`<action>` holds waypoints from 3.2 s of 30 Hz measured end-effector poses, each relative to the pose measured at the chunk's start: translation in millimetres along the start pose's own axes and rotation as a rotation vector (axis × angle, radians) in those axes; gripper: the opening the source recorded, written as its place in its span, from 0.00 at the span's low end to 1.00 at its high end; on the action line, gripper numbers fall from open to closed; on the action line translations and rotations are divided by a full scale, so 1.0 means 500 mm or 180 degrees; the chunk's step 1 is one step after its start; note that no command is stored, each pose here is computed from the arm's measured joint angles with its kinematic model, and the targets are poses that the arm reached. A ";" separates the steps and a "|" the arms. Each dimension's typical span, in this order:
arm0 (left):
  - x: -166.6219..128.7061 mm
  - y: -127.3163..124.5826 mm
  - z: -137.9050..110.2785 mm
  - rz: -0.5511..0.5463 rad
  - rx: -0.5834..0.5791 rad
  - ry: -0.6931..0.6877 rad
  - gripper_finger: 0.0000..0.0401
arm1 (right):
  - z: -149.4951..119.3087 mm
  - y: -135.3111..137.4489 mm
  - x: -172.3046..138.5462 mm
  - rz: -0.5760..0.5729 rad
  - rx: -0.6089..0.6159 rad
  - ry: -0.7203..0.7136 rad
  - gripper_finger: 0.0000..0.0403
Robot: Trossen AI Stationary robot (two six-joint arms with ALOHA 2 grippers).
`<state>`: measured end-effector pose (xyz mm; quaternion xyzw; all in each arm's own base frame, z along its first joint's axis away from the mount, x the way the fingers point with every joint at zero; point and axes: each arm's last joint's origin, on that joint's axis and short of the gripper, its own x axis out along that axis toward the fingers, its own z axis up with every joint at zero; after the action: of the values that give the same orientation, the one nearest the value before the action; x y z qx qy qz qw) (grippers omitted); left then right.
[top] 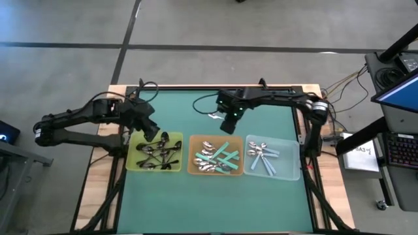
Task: Sort silverware by color (type)
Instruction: Put the blue spoon into the white bin, then return to Home Position
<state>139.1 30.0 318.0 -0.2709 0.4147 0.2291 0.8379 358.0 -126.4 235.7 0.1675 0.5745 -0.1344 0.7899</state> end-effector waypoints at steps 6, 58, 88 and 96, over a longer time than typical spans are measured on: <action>0.002 0.002 -0.003 0.0009 0.0006 0.0014 0.28 | -0.067 0.060 -0.079 0.0123 -0.0030 0.0184 0.07; 0.044 0.107 -0.195 -0.1232 -0.0363 -0.1920 0.28 | -0.495 0.063 -0.097 -0.0384 0.0860 -0.2371 0.50; 0.174 0.096 -0.213 -0.2090 -0.0005 -0.2814 0.28 | -0.568 0.027 0.053 0.0775 0.2073 -0.3056 0.50; 0.186 0.098 -0.218 -0.1970 0.0036 -0.2660 0.28 | -0.572 0.021 0.057 0.0694 0.2495 -0.3116 0.50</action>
<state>98.2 11.2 173.7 -0.2618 -0.0535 0.0570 0.9620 124.3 2.3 128.4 0.4209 0.0347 -0.3145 0.8502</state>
